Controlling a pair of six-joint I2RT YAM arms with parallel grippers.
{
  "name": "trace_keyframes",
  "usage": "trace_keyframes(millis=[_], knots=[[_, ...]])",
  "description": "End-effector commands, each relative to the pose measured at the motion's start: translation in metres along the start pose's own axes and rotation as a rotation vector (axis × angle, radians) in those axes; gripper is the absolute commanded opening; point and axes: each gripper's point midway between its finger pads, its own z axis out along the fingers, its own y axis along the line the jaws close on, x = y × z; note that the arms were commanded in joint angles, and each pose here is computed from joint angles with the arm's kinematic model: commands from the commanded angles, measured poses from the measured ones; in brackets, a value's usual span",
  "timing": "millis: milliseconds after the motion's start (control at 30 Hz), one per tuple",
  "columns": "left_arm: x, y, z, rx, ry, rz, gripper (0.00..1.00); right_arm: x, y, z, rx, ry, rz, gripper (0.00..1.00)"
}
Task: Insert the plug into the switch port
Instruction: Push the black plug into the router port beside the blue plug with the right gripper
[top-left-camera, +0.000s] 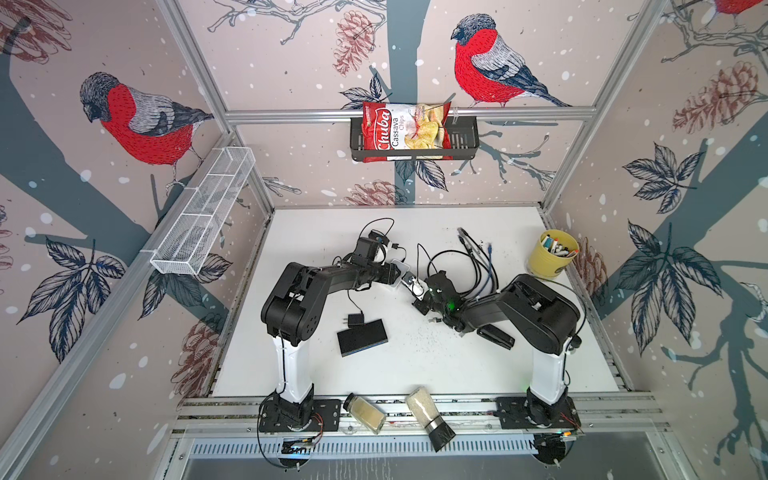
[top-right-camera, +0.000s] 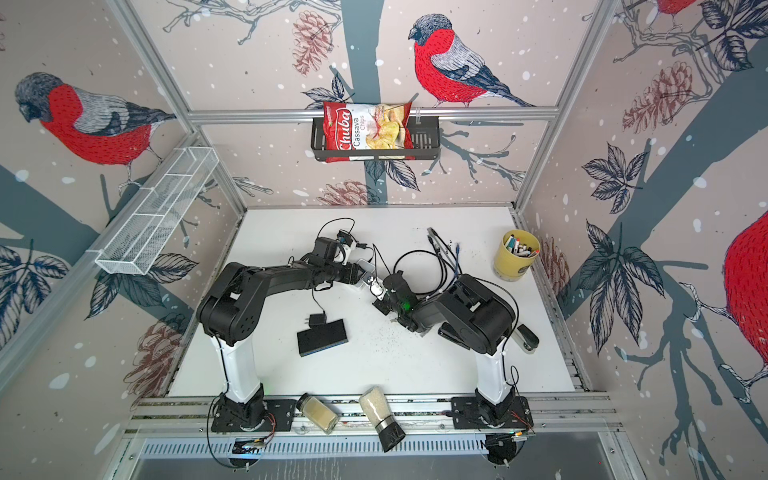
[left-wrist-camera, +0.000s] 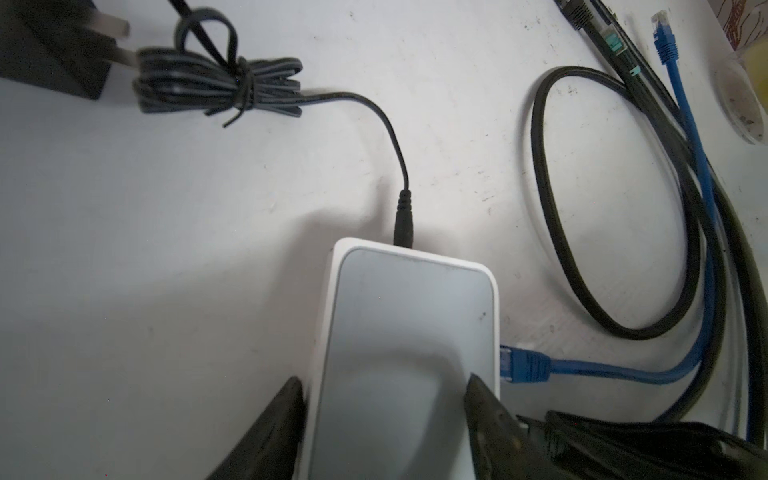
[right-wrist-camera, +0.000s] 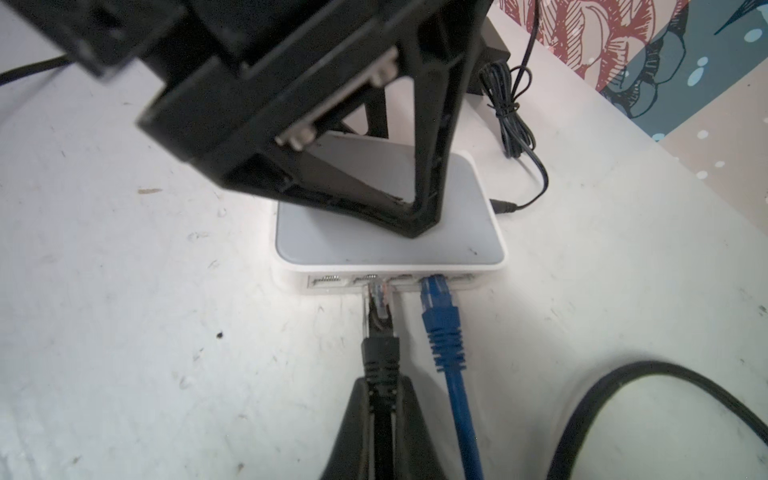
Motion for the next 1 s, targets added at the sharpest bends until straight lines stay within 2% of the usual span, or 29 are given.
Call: trace_keyframes(millis=[0, 433, 967], knots=[[0.010, -0.013, 0.000, 0.060, 0.042, 0.010, 0.61, -0.029, -0.009, -0.004, 0.039, -0.120, 0.034, 0.00], [0.015, -0.012, 0.001, 0.048, 0.052, 0.008, 0.60, -0.035, 0.003, -0.008, 0.035, -0.144, 0.005, 0.00], [0.030, -0.028, 0.002, 0.111, 0.092, -0.001, 0.59, -0.023, 0.004, -0.002, 0.071, -0.139, 0.057, 0.00]])
